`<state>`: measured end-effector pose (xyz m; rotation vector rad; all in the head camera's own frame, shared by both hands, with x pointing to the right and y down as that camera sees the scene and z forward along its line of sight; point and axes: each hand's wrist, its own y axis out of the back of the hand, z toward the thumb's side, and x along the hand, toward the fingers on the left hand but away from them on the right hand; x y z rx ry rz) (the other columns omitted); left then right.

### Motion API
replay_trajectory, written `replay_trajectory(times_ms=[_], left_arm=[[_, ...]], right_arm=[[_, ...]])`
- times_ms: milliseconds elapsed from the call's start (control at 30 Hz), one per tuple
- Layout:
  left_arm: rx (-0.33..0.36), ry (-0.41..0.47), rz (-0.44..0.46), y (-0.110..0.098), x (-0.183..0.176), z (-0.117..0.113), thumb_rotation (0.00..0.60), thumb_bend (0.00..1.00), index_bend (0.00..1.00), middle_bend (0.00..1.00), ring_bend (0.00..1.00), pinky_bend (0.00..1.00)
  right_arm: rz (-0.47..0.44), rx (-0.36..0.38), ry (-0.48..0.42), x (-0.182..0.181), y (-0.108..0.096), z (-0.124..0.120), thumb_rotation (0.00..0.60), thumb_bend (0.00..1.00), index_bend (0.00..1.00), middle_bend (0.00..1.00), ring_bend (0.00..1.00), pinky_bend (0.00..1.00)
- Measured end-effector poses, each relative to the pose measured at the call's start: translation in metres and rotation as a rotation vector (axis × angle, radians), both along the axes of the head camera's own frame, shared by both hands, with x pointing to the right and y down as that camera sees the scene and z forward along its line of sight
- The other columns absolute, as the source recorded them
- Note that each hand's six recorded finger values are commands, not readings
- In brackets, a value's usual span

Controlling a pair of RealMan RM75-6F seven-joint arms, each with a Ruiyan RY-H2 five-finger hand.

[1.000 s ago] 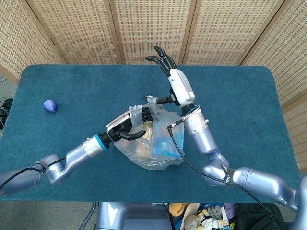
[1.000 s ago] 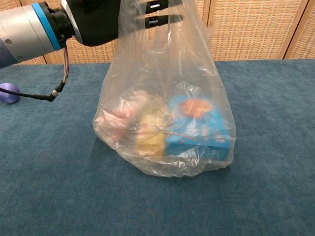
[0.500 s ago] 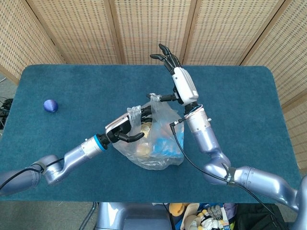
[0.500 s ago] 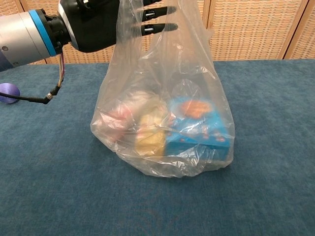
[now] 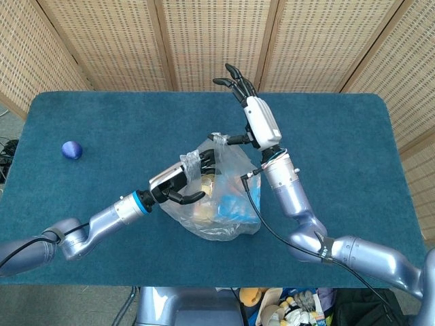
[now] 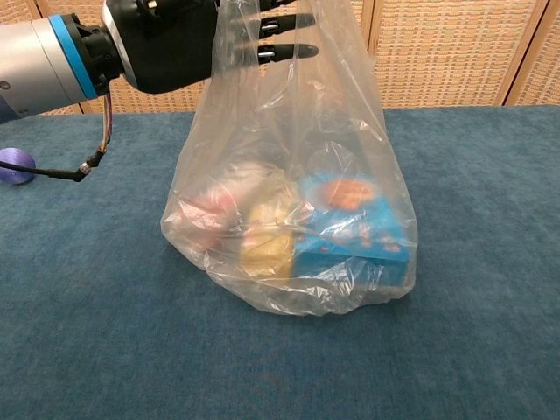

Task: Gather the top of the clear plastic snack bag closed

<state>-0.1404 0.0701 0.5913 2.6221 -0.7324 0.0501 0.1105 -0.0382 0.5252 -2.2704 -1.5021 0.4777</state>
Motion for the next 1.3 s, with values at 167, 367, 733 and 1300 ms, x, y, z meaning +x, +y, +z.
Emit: replay_trajectory(times_ms=[167, 367, 733, 1300], left_arm=[[0.002, 0.014, 0.001, -0.002, 0.003, -0.005, 0.55, 0.4, 0.0, 0.0, 0.0, 0.08], [0.012, 0.01, -0.002, -0.006, 0.008, -0.009, 0.549, 0.4, 0.0, 0.0, 0.0, 0.08], [0.021, -0.019, 0.009, -0.009, 0.017, -0.009, 0.55, 0.4, 0.0, 0.0, 0.0, 0.08], [0.021, -0.024, 0.019, -0.009, 0.023, -0.008, 0.554, 0.4, 0.0, 0.0, 0.0, 0.06]], right_arm=[[-0.005, 0.0, 0.002, -0.001, 0.002, 0.0, 0.6, 0.0, 0.18, 0.02, 0.0, 0.0], [-0.013, 0.002, -0.003, -0.003, 0.003, -0.002, 0.6, 0.0, 0.18, 0.02, 0.0, 0.0], [-0.023, 0.004, -0.006, -0.008, 0.004, -0.004, 0.6, 0.0, 0.18, 0.02, 0.0, 0.0], [-0.027, -0.01, -0.004, -0.009, 0.005, 0.002, 0.6, 0.0, 0.18, 0.02, 0.0, 0.0]])
